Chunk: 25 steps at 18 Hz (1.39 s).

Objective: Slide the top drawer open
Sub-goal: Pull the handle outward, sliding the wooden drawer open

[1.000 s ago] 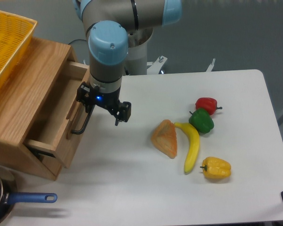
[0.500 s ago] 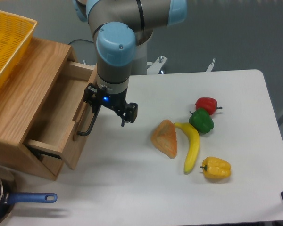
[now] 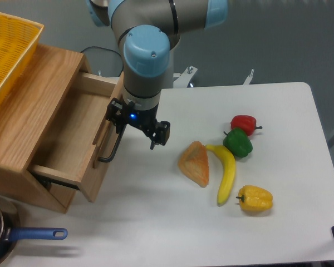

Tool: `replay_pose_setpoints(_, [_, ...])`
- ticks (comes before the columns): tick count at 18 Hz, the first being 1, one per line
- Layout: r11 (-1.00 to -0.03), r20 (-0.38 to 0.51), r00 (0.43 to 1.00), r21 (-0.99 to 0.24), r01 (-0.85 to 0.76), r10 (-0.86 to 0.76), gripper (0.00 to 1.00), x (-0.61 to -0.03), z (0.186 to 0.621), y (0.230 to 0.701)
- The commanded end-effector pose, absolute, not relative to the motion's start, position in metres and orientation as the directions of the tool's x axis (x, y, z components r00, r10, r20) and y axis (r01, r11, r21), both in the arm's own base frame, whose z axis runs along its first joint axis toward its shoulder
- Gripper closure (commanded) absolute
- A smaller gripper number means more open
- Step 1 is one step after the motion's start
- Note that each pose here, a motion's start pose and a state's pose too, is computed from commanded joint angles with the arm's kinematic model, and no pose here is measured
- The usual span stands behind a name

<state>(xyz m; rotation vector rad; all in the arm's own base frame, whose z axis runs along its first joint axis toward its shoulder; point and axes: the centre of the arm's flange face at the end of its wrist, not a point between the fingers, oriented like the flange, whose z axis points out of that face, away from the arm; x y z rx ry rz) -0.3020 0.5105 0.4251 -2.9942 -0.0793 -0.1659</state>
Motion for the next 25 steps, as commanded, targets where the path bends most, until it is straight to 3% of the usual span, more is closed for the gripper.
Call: replay_pose_setpoints(25, [-0.994,0.065,0.998,-0.108,0.013,0.006,0.00,-0.338,0.423,0.486])
